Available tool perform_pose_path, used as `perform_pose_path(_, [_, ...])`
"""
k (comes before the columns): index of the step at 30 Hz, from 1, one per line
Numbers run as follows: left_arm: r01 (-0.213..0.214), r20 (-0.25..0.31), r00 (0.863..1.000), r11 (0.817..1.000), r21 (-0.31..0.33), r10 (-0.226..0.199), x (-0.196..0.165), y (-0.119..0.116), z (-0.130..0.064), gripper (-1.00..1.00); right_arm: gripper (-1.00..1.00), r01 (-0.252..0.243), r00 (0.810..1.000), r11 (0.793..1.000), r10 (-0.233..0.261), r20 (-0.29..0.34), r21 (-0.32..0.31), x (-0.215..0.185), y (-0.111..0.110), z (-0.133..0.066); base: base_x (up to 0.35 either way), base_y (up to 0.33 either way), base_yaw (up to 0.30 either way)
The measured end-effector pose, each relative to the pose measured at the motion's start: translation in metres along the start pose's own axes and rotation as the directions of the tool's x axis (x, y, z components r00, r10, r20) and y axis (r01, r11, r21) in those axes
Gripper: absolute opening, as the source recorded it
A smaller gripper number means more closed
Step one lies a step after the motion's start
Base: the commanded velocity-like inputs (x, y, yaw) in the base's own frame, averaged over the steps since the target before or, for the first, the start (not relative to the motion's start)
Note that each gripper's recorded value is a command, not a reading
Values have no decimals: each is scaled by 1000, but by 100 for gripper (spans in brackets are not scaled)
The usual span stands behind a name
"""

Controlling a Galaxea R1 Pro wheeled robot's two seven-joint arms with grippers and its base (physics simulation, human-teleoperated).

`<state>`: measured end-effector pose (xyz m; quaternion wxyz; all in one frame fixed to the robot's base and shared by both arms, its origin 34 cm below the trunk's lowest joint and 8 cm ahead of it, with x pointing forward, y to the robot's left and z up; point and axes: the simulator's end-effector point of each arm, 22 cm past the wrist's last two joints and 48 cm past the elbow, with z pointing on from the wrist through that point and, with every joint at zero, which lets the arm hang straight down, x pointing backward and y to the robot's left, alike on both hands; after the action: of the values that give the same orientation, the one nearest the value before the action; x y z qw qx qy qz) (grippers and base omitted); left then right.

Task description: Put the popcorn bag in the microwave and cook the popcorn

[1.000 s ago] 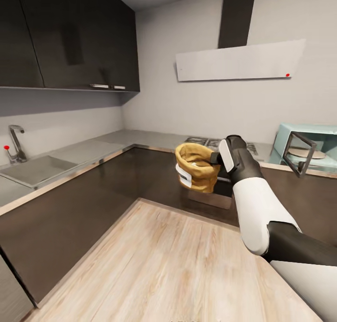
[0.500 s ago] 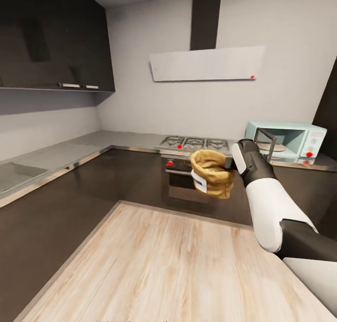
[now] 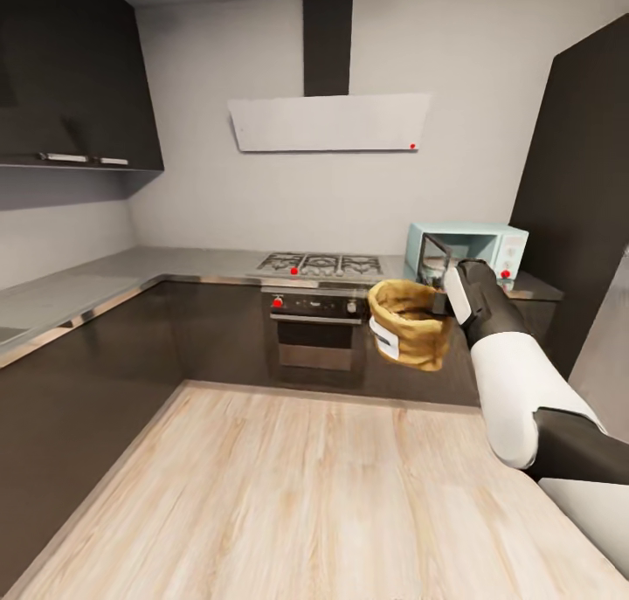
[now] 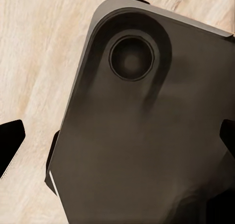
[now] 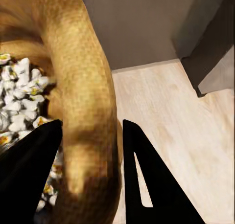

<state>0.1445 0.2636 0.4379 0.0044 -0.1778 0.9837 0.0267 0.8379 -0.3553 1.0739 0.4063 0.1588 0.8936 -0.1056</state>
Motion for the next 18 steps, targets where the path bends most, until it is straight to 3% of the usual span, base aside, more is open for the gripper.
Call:
perform_pose_path(1, [0,-1,1000,1000,0,0,0,0,0,100,-100,-8,1000,1000,7,1,17,-2,-13,2,0,0,-300])
perform_pose_path(5, [0,0,1000,1000,0,0,0,0,0,100,-100,-19,1000,999,19,-1,28,-3,-25,5,0,0,-300])
perform_pose_path(12, [-2,0,1000,1000,3,2,0,-2,0,100,-100,-2,999,999,3,-52,33,15,-25,17,14,-7,-300])
perform_pose_path(18, [-7,-1,1000,1000,3,7,1,-1,0,100,-100,-2,999,999,4,-50,33,15,-26,16,226,-152,-300])
